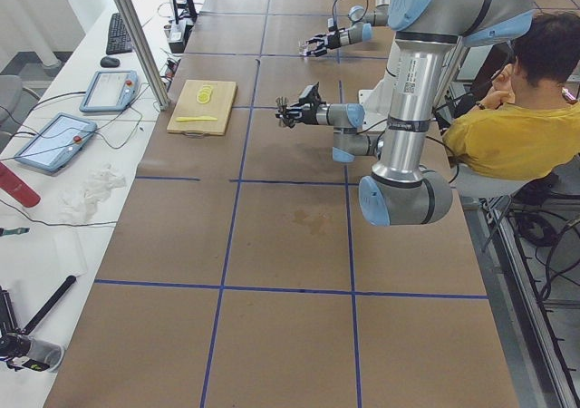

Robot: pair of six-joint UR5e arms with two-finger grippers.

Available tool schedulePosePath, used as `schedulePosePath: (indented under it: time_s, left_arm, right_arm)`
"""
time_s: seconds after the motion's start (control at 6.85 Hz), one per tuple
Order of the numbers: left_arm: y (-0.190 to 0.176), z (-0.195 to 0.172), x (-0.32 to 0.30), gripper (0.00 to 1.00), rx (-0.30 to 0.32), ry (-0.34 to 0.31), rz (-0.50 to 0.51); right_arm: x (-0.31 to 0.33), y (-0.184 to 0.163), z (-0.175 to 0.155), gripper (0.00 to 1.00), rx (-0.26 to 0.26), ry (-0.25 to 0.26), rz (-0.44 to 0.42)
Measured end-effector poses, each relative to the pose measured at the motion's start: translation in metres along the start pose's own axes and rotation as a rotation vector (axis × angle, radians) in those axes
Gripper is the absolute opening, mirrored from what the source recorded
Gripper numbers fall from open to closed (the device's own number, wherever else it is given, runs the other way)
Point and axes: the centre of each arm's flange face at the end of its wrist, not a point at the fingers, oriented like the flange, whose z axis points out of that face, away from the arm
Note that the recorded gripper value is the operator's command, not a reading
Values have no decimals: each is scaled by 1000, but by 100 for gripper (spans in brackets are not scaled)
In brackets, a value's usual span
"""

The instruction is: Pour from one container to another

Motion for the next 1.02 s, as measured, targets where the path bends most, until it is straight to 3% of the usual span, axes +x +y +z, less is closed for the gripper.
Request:
schedulePosePath:
  time_s: [1.02]
  left_arm:
    - [1, 0, 0, 0, -1, -1, 1]
  right_arm:
    - [-1, -6, 15, 99, -23, 33, -4]
